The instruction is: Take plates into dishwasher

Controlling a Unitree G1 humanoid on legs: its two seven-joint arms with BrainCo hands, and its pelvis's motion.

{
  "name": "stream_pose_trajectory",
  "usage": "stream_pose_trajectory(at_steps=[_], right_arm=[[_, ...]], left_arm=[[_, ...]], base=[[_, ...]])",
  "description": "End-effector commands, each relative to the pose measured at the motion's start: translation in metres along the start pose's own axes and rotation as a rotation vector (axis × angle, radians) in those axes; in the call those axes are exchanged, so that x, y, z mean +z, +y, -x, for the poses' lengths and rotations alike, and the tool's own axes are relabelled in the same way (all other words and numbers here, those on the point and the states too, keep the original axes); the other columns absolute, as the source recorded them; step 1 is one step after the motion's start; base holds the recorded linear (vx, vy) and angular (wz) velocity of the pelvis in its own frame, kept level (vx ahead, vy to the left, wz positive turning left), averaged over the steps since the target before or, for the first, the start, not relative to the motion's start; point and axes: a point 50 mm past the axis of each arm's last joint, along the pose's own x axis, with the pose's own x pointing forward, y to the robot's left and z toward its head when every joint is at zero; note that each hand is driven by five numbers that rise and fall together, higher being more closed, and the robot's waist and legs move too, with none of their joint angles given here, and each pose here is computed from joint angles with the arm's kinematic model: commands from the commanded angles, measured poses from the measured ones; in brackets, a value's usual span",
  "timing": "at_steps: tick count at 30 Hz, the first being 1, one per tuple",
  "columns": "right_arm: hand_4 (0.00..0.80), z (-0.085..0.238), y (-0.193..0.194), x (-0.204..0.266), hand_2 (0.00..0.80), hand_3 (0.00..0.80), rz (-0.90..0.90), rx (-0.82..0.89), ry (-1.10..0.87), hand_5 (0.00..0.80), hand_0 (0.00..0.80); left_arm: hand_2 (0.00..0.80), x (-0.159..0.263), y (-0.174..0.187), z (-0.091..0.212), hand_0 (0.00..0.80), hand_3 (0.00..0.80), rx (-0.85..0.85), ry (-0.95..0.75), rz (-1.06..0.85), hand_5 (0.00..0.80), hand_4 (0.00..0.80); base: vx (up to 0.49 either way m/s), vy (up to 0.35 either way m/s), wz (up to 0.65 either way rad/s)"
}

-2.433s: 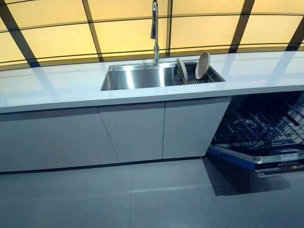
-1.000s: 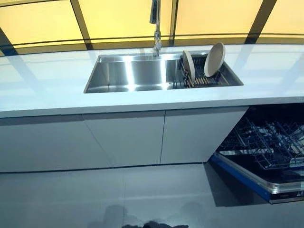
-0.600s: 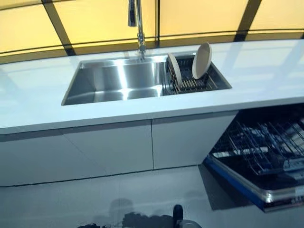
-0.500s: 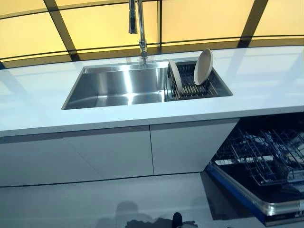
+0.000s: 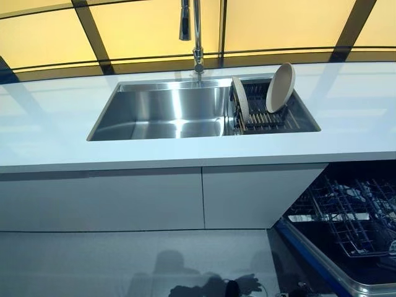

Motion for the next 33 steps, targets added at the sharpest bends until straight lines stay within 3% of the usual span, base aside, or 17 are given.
stream_pose_trajectory(at_steps=[1, 5, 11, 16, 18, 21, 33], right_arm=[[0.000, 0.000, 0.001, 0.021, 0.000, 0.000, 0.145, 0.064, -0.108, 0.000, 0.000], [0.000, 0.001, -0.008, 0.023, 0.000, 0.000, 0.195, 0.095, -0.127, 0.000, 0.000], [0.000, 0.002, 0.006, 0.028, 0.000, 0.000, 0.228, 0.231, -0.158, 0.000, 0.000], [0.000, 0.018, 0.005, 0.078, 0.000, 0.000, 0.341, 0.429, -0.389, 0.000, 0.000], [0.000, 0.037, -0.012, 0.108, 0.000, 0.000, 0.479, 0.477, -0.533, 0.000, 0.000], [0.000, 0.069, -0.044, 0.138, 0.000, 0.000, 0.533, 0.509, -0.695, 0.000, 0.000], [0.000, 0.190, -0.095, 0.225, 0.000, 0.000, 0.276, 0.925, -1.206, 0.000, 0.000]], left_arm=[[0.000, -0.002, 0.020, 0.002, 0.000, 0.000, 0.061, 0.036, 0.002, 0.000, 0.000], [0.000, -0.008, 0.015, 0.002, 0.000, 0.000, 0.046, 0.048, 0.036, 0.000, 0.000], [0.000, -0.006, 0.003, 0.000, 0.000, 0.000, 0.038, 0.046, -0.007, 0.000, 0.000], [0.000, 0.017, 0.042, 0.007, 0.000, 0.000, 0.112, 0.011, -0.072, 0.000, 0.000], [0.000, 0.020, 0.060, 0.010, 0.000, 0.000, 0.157, -0.008, -0.081, 0.000, 0.000], [0.000, 0.024, 0.076, 0.015, 0.000, 0.000, 0.195, -0.025, -0.081, 0.000, 0.000], [0.000, -0.016, 0.076, 0.012, 0.000, 0.000, 0.194, 0.038, -0.076, 0.000, 0.000]], base=[[0.270, -0.228, -0.08], [0.029, -0.195, 0.11], [0.251, 0.152, -0.17], [0.232, 0.040, -0.16], [0.062, -0.045, -0.05], [0.059, -0.079, 0.09], [0.056, -0.037, 0.04]])
